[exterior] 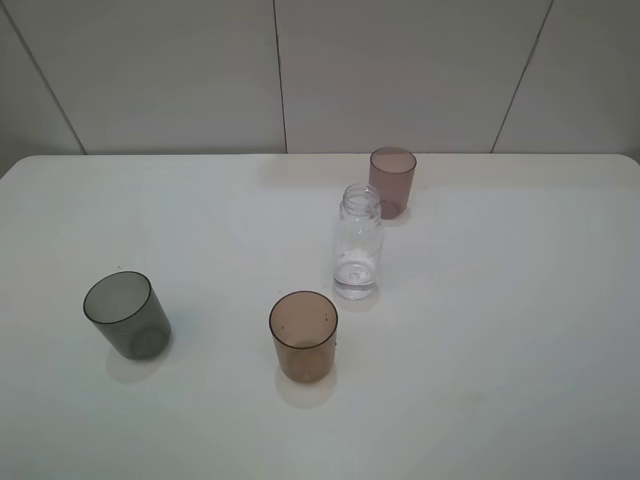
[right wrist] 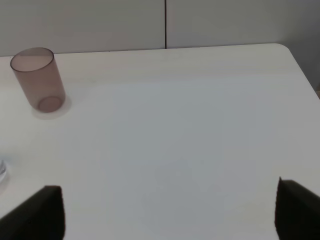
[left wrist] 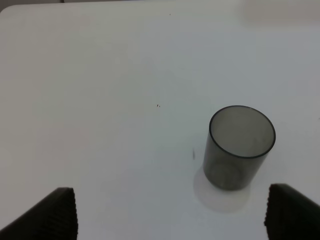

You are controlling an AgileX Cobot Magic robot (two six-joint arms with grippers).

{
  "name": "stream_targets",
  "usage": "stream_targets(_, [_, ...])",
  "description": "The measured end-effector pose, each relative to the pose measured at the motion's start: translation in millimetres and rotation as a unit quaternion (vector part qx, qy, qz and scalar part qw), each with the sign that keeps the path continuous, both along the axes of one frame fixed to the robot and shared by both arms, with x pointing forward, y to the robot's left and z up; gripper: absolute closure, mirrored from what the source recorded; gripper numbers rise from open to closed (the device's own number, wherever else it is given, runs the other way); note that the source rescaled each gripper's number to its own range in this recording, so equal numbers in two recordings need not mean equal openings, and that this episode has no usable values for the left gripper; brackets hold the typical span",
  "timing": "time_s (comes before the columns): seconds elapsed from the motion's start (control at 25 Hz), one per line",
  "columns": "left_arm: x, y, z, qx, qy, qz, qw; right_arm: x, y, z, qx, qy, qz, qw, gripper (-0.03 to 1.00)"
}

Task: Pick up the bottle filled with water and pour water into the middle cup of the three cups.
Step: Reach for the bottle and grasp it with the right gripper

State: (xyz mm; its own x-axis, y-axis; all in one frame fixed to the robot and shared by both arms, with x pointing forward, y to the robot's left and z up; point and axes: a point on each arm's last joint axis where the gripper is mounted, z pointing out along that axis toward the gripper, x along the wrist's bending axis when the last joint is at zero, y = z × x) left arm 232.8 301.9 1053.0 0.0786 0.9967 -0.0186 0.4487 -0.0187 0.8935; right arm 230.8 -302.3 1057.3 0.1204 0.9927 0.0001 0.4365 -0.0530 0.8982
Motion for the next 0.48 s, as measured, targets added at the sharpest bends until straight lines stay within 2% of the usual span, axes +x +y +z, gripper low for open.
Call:
stream_targets(0.12, [0.0,0.0,0.0,0.0,0.0,0.0,1.0,0.7,0.0,0.0,0.0,0.002,0.0,1.0,0.13])
stream_targets(0.24, [0.0,0.0,0.0,0.0,0.0,0.0,1.0,10.9,-0.7,0.4,0.002,0.034,0.0,0.999,0.13])
stream_targets(0.36, [0.0,0.0,0.0,0.0,0.0,0.0,1.0,33.0,-2.2,5.3,0.005,0.082,0.001,0.997,0.13])
stream_targets(0.48, [0.0,0.0,0.0,0.0,0.0,0.0,1.0,61.4,-2.2,16.9,0.016,0.094,0.007,0.995,0.13])
